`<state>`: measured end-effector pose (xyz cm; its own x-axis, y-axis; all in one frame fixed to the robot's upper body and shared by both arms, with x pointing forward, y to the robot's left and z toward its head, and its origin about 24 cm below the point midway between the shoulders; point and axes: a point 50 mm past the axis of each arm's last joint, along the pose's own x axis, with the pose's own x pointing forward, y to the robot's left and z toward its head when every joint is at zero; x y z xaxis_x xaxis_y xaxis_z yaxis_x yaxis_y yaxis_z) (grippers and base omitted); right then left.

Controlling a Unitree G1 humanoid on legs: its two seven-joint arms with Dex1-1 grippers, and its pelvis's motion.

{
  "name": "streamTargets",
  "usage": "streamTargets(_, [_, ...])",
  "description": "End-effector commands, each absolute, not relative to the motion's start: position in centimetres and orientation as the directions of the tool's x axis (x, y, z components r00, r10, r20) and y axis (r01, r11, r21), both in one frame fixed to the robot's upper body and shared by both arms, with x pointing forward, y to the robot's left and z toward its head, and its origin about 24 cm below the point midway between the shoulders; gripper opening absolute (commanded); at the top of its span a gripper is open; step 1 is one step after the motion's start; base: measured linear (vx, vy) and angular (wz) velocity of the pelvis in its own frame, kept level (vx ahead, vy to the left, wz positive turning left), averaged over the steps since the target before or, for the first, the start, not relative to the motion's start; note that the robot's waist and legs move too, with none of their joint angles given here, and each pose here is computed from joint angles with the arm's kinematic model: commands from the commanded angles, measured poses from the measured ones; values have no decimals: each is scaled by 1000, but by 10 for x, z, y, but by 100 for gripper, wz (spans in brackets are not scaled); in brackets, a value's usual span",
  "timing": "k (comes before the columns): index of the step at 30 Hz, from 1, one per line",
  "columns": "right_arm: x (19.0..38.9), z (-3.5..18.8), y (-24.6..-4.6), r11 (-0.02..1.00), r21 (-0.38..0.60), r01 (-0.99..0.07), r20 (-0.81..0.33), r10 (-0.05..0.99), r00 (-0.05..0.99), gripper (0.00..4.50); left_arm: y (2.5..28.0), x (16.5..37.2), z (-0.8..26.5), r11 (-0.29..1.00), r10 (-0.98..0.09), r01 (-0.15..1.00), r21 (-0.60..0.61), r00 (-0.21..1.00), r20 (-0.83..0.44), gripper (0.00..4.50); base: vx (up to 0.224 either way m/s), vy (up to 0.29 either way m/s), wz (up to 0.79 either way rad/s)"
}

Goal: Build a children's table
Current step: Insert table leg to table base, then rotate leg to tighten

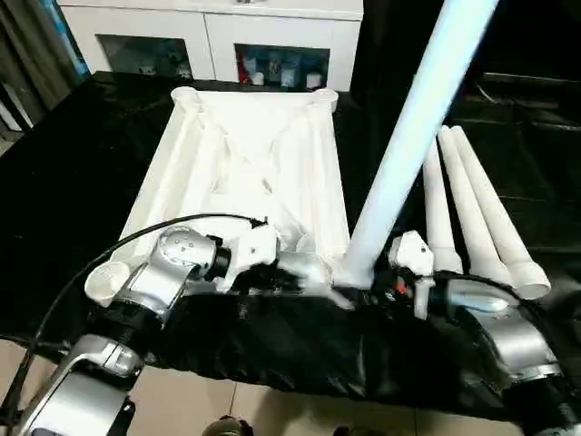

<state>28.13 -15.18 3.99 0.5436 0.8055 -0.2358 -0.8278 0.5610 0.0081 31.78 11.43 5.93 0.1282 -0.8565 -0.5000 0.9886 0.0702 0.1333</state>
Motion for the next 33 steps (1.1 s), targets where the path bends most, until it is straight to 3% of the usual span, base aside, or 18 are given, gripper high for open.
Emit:
streamTargets(1, [290,30,-147,679,36,-733,-256,715,650,272,101,320,48,161,-842,982,98,189,-505,0,0,0,0])
streamTargets(6, [303,19,-138,827,66,-558,-253,555,793,272,80,322,44,264,-830,959,99,278,-483,0,0,0,0])
streamTargets(9, [306,15,-131,854,69,-515,-251,515,820,272,71,323,42,319,-818,942,105,329,-472,0,0,0,0])
streamTargets(10, [310,14,-128,889,56,-455,-251,454,855,272,63,323,41,339,-813,934,118,353,-463,0,0,0,0])
streamTargets(14, [312,14,-123,901,87,-425,-229,433,872,272,54,319,39,328,-822,936,132,351,-448,0,0,0,0])
streamTargets(15, [312,14,-122,902,97,-421,-223,432,874,307,52,317,39,322,-824,937,135,347,-447,0,0,0,0])
streamTargets(16, [313,15,-119,898,107,-427,-205,440,874,342,50,314,36,294,-828,944,149,329,-454,0,0,0,0])
streamTargets(20, [313,19,-117,882,107,-458,-170,471,866,363,51,312,39,275,-845,947,166,320,-429,0,0,0,0])
streamTargets(27, [316,25,-131,870,46,-490,-153,491,858,419,63,309,39,207,-858,963,169,262,-441,0,0,0,0])
streamTargets(33, [307,31,-146,760,-21,-650,-187,636,749,419,81,305,41,105,-868,985,138,159,-471,0,0,0,0])
